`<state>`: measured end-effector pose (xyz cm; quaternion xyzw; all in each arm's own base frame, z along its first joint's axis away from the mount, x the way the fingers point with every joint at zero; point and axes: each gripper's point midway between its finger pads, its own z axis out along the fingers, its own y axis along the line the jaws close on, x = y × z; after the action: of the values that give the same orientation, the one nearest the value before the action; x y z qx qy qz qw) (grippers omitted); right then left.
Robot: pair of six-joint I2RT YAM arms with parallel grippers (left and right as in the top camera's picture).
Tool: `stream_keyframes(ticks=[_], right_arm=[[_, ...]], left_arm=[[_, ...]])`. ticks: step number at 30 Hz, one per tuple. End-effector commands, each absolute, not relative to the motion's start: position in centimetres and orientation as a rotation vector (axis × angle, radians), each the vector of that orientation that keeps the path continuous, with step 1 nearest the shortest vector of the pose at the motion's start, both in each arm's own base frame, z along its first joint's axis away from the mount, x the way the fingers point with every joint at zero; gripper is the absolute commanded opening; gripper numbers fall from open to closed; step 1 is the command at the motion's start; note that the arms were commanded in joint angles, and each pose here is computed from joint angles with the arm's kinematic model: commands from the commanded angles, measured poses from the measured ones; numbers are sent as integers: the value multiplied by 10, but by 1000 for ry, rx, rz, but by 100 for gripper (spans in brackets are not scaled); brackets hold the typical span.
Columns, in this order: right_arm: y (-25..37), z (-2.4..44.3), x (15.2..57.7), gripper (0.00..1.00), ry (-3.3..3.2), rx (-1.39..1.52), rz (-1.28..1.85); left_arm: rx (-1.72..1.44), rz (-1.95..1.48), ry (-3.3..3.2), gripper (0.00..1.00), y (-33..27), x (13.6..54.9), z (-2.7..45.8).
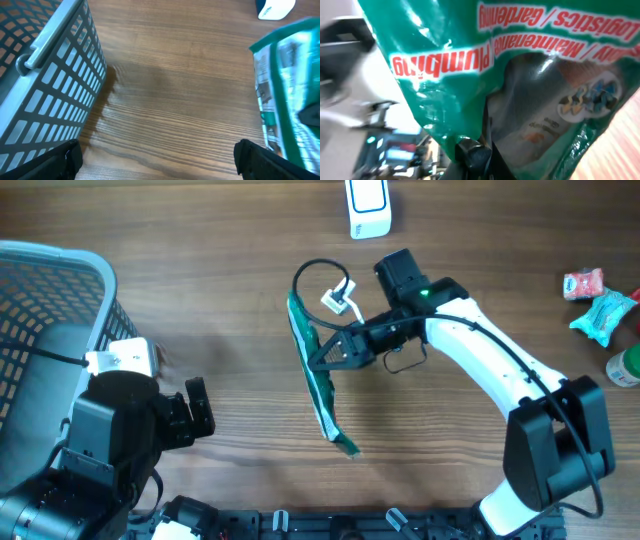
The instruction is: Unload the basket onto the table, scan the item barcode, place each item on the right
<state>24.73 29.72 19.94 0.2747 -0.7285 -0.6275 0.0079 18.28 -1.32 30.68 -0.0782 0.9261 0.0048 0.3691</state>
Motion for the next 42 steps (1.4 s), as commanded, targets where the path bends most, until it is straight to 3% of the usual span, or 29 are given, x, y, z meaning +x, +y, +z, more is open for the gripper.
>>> stream_keyframes(ticks=[1,4,10,13,23,32,36,42], right_arm=[[297,249,236,5,-1953,958,-2288],[298,249,237,5,-1949,1058,-2329],[299,250,238,4,-1853,1688,-2525],[300,251,241,5,-1832,1762,-2539],[298,256,241,4,-1947,1118,-2351],[264,296,249,4,-2047,838,-2315],[254,303,248,4,-2070,777,-2315],[247,302,248,4,-2079,650,-2288]], left_arm=[[-215,3,2375,100,-13,183,307],[-215,4,2375,100,-13,183,307],[-215,3,2375,100,-13,183,307],[-215,4,2375,100,-13,183,307],[-215,4,2375,100,-13,183,307],[-219,-20,2339,100,-16,190,313],[-68,-422,2253,100,-81,216,333],[-158,-638,2373,98,-122,252,267]])
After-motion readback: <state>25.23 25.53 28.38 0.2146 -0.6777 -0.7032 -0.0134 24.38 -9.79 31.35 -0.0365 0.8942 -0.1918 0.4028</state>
